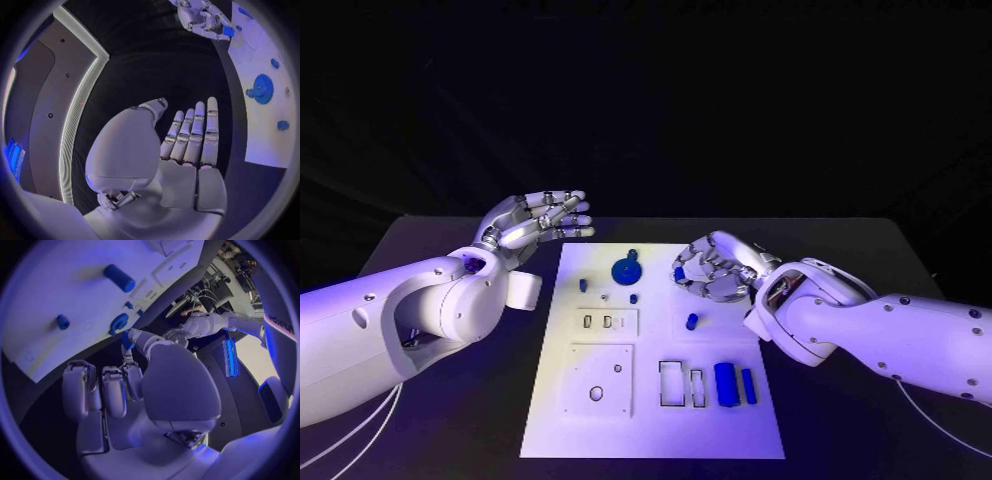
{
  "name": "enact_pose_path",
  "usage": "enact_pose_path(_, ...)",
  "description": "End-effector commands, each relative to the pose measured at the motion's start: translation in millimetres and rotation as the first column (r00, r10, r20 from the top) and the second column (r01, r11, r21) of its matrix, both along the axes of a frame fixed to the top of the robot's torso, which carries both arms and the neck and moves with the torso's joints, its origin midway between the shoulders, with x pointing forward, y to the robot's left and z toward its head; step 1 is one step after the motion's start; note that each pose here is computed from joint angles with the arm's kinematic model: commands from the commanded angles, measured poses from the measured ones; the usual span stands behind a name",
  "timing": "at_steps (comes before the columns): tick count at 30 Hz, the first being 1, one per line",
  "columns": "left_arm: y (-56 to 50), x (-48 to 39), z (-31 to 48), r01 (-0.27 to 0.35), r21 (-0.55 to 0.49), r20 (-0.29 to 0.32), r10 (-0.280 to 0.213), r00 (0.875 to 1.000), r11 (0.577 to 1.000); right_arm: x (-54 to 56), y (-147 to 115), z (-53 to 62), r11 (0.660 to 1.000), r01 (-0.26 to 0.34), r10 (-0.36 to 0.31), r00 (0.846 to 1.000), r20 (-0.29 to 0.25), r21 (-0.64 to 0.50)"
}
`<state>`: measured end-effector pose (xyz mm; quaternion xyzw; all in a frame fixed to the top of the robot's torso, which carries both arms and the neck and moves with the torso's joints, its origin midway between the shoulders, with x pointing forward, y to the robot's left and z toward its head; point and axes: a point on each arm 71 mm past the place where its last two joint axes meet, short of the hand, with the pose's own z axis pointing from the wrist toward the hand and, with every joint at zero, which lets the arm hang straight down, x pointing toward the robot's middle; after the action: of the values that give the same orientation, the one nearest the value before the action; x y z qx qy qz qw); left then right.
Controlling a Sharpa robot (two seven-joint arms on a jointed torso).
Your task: Assemble the parts on the task board
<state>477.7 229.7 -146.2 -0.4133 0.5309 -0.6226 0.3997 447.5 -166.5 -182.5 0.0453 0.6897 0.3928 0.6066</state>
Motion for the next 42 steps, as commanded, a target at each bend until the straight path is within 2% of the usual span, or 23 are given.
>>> enact_pose_path(1, -3.1, 0.6, -0.8, 0.020, -0.007, -0.003, -0.020, 1.000, 1.000, -3.0, 18, -2.9, 0.998, 0.015, -0.017, 1.000, -0.024, -0.060)
enact_pose_path(5, -3.7, 2.8, -2.4, 0.013, -0.002, -0.006, -0.013, 1.000, 1.000, -8.3, 50, -4.6, 0.996, -0.034, 0.032, 0.999, -0.029, -0.086)
enact_pose_path(9, -5.1, 3.7, -3.1, 0.012, -0.002, -0.007, -0.012, 1.000, 1.000, -10.7, 72, -8.7, 0.991, -0.063, 0.059, 0.997, -0.040, -0.116)
enact_pose_path(14, -6.8, 4.0, -3.4, 0.016, -0.002, -0.009, -0.016, 1.000, 1.000, -10.7, 88, -17.6, 0.987, -0.073, 0.066, 0.996, -0.056, -0.145)
enact_pose_path(20, -7.3, 3.5, -3.4, 0.018, -0.002, -0.011, -0.018, 1.000, 1.000, -15.1, 103, -27.7, 0.976, -0.091, 0.085, 0.996, -0.036, -0.199)
enact_pose_path(29, -8.6, 2.4, -2.9, 0.023, -0.004, -0.011, -0.023, 1.000, 1.000, -20.7, 115, -39.4, 0.967, -0.105, 0.099, 0.994, -0.039, -0.231)
enact_pose_path(42, -7.9, 2.2, -2.9, 0.024, -0.003, -0.012, -0.024, 1.000, 1.000, -20.8, 116, -43.9, 0.961, -0.107, 0.105, 0.994, -0.021, -0.253)
